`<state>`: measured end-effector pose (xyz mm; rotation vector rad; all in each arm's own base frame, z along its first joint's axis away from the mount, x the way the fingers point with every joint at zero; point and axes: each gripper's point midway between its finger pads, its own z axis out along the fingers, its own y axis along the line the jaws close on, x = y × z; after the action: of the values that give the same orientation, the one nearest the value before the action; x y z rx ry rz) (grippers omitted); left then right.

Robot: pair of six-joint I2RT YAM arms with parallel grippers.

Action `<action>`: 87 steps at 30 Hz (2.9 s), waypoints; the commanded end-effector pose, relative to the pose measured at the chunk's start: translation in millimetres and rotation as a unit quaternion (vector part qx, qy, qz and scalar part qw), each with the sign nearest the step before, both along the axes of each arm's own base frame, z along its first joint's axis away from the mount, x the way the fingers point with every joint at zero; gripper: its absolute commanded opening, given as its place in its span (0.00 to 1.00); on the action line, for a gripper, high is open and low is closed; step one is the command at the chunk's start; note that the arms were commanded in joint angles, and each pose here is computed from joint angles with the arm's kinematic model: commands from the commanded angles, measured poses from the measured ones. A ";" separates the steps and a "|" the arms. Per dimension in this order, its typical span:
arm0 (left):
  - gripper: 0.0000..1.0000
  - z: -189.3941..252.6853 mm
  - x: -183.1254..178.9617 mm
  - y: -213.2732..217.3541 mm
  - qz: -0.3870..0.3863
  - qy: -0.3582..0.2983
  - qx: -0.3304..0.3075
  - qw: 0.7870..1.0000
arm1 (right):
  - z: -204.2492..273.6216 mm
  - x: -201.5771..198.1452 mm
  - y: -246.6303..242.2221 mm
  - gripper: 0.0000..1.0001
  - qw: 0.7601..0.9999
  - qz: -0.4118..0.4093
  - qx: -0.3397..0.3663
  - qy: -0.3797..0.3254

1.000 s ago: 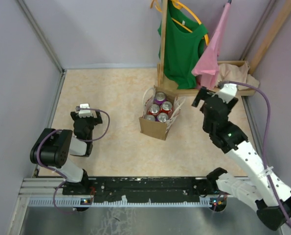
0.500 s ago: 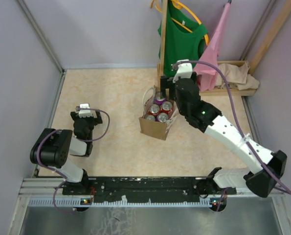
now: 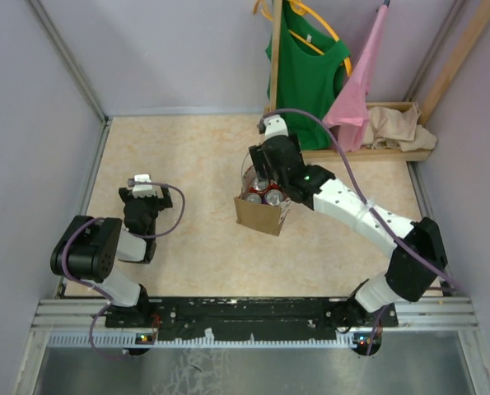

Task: Take the beverage out of the canvas bag

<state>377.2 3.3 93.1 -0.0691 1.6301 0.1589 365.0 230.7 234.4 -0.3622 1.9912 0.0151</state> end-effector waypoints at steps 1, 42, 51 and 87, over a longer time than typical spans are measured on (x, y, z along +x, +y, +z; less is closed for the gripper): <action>1.00 4.4 0.2 0.8 0.003 -0.013 -0.006 1.000 | -7.6 10.7 1.7 0.75 1.000 0.007 0.009 0.010; 1.00 4.2 0.0 0.4 0.003 -0.012 -0.006 1.000 | -71.8 12.4 -45.8 0.73 0.989 -0.066 0.086 0.099; 1.00 4.2 0.0 0.6 0.003 -0.012 -0.006 1.000 | -53.5 15.4 -45.1 0.79 0.986 -0.071 0.133 0.068; 1.00 4.4 0.0 0.8 0.003 -0.013 -0.006 1.000 | -130.1 39.1 -24.9 0.69 0.979 -0.087 0.087 0.165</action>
<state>377.2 3.3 93.1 -0.0691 1.6301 0.1589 398.4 209.0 113.0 -0.0998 2.2981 0.1777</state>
